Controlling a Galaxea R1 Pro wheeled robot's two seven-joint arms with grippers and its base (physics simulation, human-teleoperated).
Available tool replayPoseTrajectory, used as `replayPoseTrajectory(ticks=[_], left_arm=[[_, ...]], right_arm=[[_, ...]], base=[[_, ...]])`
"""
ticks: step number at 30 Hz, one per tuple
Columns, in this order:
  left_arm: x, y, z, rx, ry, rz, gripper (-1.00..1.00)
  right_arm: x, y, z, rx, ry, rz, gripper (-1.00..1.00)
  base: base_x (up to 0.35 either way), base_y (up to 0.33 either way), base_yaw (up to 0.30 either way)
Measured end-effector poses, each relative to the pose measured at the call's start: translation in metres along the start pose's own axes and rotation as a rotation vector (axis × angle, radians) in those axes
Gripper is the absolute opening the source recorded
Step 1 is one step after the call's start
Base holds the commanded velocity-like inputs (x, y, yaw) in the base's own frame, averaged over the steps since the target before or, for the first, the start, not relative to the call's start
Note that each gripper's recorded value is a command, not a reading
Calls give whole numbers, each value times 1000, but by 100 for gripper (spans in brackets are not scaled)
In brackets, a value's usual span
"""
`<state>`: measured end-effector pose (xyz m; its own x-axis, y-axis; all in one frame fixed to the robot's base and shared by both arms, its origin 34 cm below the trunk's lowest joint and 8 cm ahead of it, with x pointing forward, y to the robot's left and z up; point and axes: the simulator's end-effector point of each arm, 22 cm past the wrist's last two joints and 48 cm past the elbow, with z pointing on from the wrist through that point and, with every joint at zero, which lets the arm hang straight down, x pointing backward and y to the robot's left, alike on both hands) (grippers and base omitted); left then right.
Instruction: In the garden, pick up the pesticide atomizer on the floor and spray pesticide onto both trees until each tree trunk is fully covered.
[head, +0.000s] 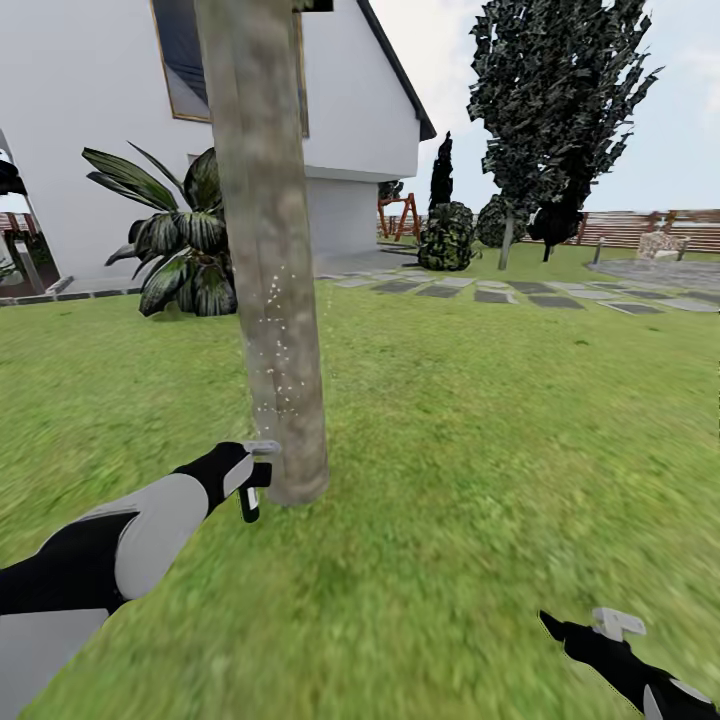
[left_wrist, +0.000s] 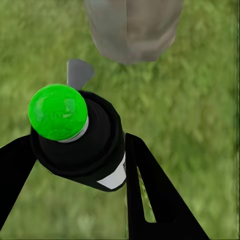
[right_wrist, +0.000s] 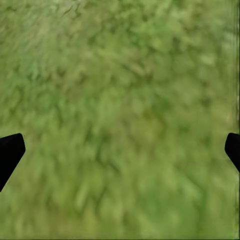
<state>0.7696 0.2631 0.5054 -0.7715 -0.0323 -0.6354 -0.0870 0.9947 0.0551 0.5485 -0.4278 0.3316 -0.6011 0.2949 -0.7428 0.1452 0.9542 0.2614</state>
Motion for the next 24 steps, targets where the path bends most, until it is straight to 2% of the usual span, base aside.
replayPoseTrajectory(ticks=[14,24], left_arm=[[0,-1,0,1,1,1,-100],[1,-10,-1,12,0,6,-100]], right_arm=[[0,1,0,0,-1,2,100],[0,1,0,0,-1,1,100]], base=[[2,-322,242],[121,-313,259]])
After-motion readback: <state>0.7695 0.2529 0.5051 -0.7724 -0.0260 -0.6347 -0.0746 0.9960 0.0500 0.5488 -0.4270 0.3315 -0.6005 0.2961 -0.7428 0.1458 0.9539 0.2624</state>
